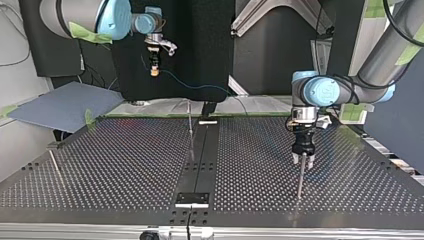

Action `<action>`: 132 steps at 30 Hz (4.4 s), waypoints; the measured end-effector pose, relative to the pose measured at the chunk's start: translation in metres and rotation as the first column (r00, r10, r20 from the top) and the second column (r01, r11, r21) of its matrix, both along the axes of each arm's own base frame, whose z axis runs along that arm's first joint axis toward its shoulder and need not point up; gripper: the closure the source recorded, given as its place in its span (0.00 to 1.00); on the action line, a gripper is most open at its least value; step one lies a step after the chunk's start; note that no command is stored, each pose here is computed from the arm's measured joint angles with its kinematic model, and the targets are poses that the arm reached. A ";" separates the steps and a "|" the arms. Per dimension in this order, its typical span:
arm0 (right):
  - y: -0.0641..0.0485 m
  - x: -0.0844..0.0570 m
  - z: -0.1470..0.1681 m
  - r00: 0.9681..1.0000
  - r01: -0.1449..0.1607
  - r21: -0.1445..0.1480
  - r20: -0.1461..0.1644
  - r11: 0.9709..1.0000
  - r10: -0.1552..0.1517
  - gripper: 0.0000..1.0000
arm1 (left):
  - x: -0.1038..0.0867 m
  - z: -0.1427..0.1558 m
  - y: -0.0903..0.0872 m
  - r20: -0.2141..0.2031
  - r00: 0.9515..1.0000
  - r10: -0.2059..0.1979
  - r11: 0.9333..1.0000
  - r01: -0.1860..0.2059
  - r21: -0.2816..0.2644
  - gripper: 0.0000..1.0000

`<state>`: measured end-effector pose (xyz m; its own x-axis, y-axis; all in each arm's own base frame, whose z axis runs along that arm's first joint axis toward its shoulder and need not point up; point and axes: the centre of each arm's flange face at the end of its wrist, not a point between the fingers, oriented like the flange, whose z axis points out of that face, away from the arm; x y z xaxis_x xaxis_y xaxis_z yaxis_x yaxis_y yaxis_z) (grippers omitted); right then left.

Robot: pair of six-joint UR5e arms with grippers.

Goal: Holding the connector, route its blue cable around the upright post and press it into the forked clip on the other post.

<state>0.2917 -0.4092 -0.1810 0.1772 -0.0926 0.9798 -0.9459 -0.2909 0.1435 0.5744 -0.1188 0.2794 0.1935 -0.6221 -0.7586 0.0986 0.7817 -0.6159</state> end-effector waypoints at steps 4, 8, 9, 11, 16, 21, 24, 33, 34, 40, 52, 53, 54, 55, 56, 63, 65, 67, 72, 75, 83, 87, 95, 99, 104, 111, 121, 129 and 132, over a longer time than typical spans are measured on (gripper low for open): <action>-0.006 0.001 0.007 1.000 0.000 -0.017 0.006 1.000 0.000 1.00 | -0.001 0.000 -0.003 -0.003 1.000 -0.006 1.000 0.006 0.000 0.07; -0.012 0.003 0.010 1.000 -0.008 -0.025 0.011 1.000 0.009 1.00 | -0.004 -0.002 -0.011 -0.020 1.000 -0.019 1.000 0.019 0.000 0.07; -0.013 0.003 0.011 1.000 -0.010 -0.025 0.011 1.000 0.010 1.00 | -0.005 -0.003 -0.013 -0.025 0.999 -0.023 1.000 0.023 0.000 0.07; -0.016 0.004 0.011 1.000 -0.012 -0.024 0.009 1.000 0.012 1.00 | -0.007 -0.005 -0.018 -0.039 0.999 -0.031 1.000 0.031 0.000 0.07; -0.019 0.006 0.011 1.000 -0.015 -0.022 0.009 1.000 0.015 1.00 | -0.012 -0.009 -0.025 -0.077 0.996 -0.039 0.999 0.039 0.004 0.05; -0.020 0.006 0.011 1.000 -0.016 -0.022 0.008 1.000 0.016 1.00 | -0.021 -0.017 -0.030 -0.126 0.991 -0.034 0.999 0.038 0.033 0.05; -0.020 0.006 0.011 1.000 -0.019 -0.021 0.008 1.000 0.019 1.00 | -0.028 -0.019 -0.035 -0.149 0.988 -0.035 0.997 0.044 0.057 0.05; -0.019 0.007 0.011 1.000 -0.024 -0.019 0.007 1.000 0.024 1.00 | -0.049 0.001 -0.037 -0.152 0.988 -0.026 0.996 0.040 0.084 0.05; -0.019 0.008 0.011 1.000 -0.024 -0.019 0.007 1.000 0.024 1.00 | -0.051 0.003 -0.037 -0.153 0.988 -0.026 0.996 0.040 0.085 0.05; -0.018 0.008 0.011 1.000 -0.025 -0.015 0.003 1.000 0.025 1.00 | -0.068 0.011 -0.037 -0.164 0.986 -0.035 0.995 0.050 0.088 0.05; -0.018 0.009 0.010 1.000 -0.028 -0.010 0.000 1.000 0.028 1.00 | -0.112 0.016 -0.037 -0.221 0.972 -0.075 0.991 0.098 0.093 0.05; -0.018 0.010 0.010 1.000 -0.029 -0.010 0.000 1.000 0.029 1.00 | -0.116 0.018 -0.037 -0.225 0.971 -0.079 0.990 0.102 0.094 0.05; -0.018 0.010 0.010 1.000 -0.029 -0.010 -0.001 1.000 0.029 1.00 | -0.118 0.019 -0.038 -0.227 0.971 -0.081 0.990 0.105 0.096 0.05; -0.018 0.010 0.011 1.000 -0.028 -0.010 -0.001 1.000 0.028 1.00 | -0.120 0.021 -0.038 -0.229 0.970 -0.083 0.989 0.108 0.098 0.05; -0.019 0.010 0.011 1.000 -0.028 -0.010 -0.001 1.000 0.028 1.00 | -0.123 0.024 -0.038 -0.232 0.969 -0.084 0.989 0.110 0.102 0.05; -0.019 0.010 0.011 1.000 -0.029 -0.009 -0.001 1.000 0.029 1.00 | -0.137 0.041 -0.034 -0.236 0.970 -0.057 0.985 0.094 0.147 0.03; -0.019 0.010 0.011 1.000 -0.029 -0.009 -0.001 1.000 0.029 1.00 | -0.141 0.047 -0.032 -0.235 0.971 -0.041 0.983 0.081 0.163 0.00; -0.018 0.010 0.011 1.000 -0.029 -0.009 -0.001 1.000 0.029 1.00 | -0.144 0.052 -0.030 -0.234 0.972 -0.028 0.982 0.071 0.177 0.00; -0.018 0.010 0.011 1.000 -0.030 -0.009 -0.001 1.000 0.030 1.00 | -0.153 0.071 -0.027 -0.225 0.974 0.000 0.975 0.050 0.218 0.00; -0.018 0.010 0.011 0.999 -0.032 -0.009 -0.001 0.999 0.032 1.00 | -0.157 0.082 -0.025 -0.216 0.976 0.009 0.970 0.044 0.239 0.00; -0.018 0.011 0.010 0.999 -0.038 -0.008 -0.001 0.999 0.038 1.00 | -0.167 0.122 -0.020 -0.174 0.984 0.029 0.953 0.025 0.302 0.00; -0.018 0.011 0.010 0.999 -0.038 -0.006 -0.001 0.999 0.038 1.00 | -0.172 0.145 -0.017 -0.146 0.989 0.035 0.943 0.016 0.332 0.00; -0.019 0.012 0.010 0.999 -0.038 -0.004 -0.002 0.999 0.038 1.00 | -0.174 0.178 -0.016 -0.130 0.991 0.022 0.927 0.029 0.373 0.00; -0.019 0.012 0.010 0.999 -0.038 -0.003 -0.002 0.999 0.038 1.00 | -0.169 0.184 -0.017 -0.145 0.989 0.023 0.919 0.037 0.393 0.00; -0.019 0.012 0.010 0.999 -0.038 -0.001 -0.003 0.999 0.038 1.00 | -0.161 0.186 -0.021 -0.172 0.985 0.018 0.904 0.058 0.423 0.00; -0.019 0.012 0.010 0.999 -0.038 -0.002 -0.002 0.999 0.038 1.00 | -0.160 0.198 -0.022 -0.190 0.981 0.024 0.879 0.070 0.471 0.00; -0.020 0.012 0.010 0.999 -0.039 -0.003 -0.002 0.999 0.039 1.00 | -0.171 0.192 -0.026 -0.257 0.966 0.030 0.862 0.105 0.495 0.00; -0.020 0.012 0.010 0.999 -0.040 -0.002 -0.002 0.999 0.040 1.00 | -0.178 0.188 -0.027 -0.317 0.948 0.037 0.862 0.130 0.491 0.00; -0.020 0.012 0.010 0.999 -0.041 -0.003 -0.002 0.999 0.041 1.00 | -0.181 0.186 -0.027 -0.339 0.940 0.037 0.861 0.142 0.488 0.00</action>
